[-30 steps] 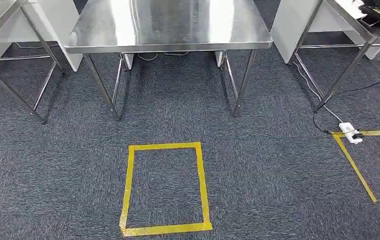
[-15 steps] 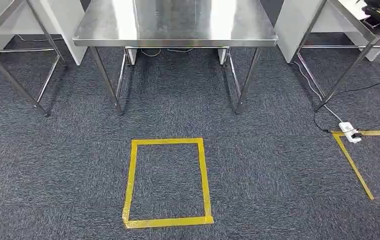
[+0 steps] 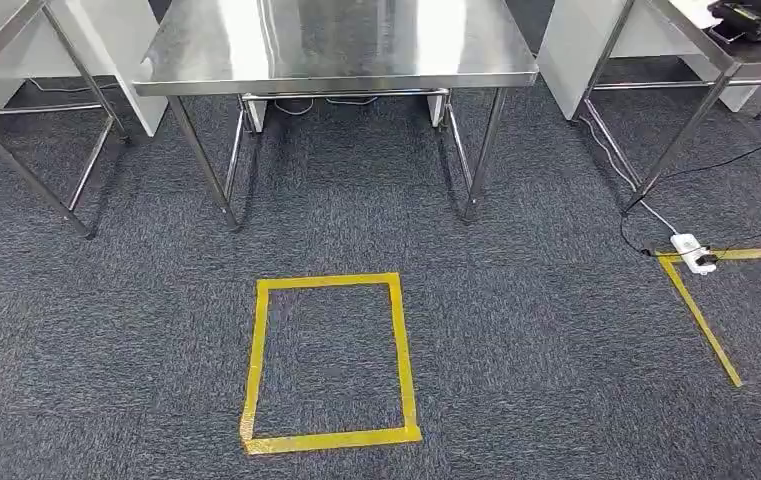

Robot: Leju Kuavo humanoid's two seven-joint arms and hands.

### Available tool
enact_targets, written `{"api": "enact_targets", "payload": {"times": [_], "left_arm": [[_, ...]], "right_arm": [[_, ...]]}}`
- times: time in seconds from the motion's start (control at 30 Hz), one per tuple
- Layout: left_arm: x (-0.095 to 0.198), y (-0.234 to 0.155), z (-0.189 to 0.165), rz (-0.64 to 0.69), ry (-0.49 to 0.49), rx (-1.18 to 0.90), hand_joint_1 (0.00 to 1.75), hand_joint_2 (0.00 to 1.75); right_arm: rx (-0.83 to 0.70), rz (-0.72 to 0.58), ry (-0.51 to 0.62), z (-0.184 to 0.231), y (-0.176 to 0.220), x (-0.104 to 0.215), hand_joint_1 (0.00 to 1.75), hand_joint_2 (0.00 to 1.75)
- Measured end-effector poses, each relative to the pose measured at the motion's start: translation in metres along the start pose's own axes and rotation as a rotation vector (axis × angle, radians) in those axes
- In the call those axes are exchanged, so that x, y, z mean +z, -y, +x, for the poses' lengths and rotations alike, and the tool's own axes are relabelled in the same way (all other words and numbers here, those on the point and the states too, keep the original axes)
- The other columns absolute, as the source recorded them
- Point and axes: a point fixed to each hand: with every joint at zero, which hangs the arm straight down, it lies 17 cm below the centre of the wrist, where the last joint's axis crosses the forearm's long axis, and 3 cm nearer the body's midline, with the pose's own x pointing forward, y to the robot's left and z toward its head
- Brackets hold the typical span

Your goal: Take the parts from the cabinet and place them on the table.

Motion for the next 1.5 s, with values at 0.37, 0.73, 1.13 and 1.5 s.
{"api": "enact_targets", "payload": {"times": [0.37, 0.73, 1.13, 1.5], "left_arm": [[0.0009, 0.0025, 0.0013, -0.004, 0.009, -0.007, 0.00, 0.00], [0.0008, 0.0029, 0.0017, -0.008, 0.011, -0.009, 0.00, 0.00], [0.0008, 0.0035, 0.0020, -0.011, 0.013, -0.014, 0.00, 0.00], [0.0005, 0.0033, 0.0020, -0.011, 0.011, -0.016, 0.00, 0.00]], "right_arm": [[0.001, -0.011, 0.000, -0.0005, 0.0029, -0.0004, 0.00, 0.00], [-0.010, -0.015, 0.000, -0.0002, 0.0038, -0.0005, 0.00, 0.00], [-0.006, -0.019, 0.008, 0.0011, 0.0046, -0.0006, 0.00, 0.00], [0.007, -0.026, 0.016, 0.0022, 0.0062, -0.0008, 0.00, 0.00]]}}
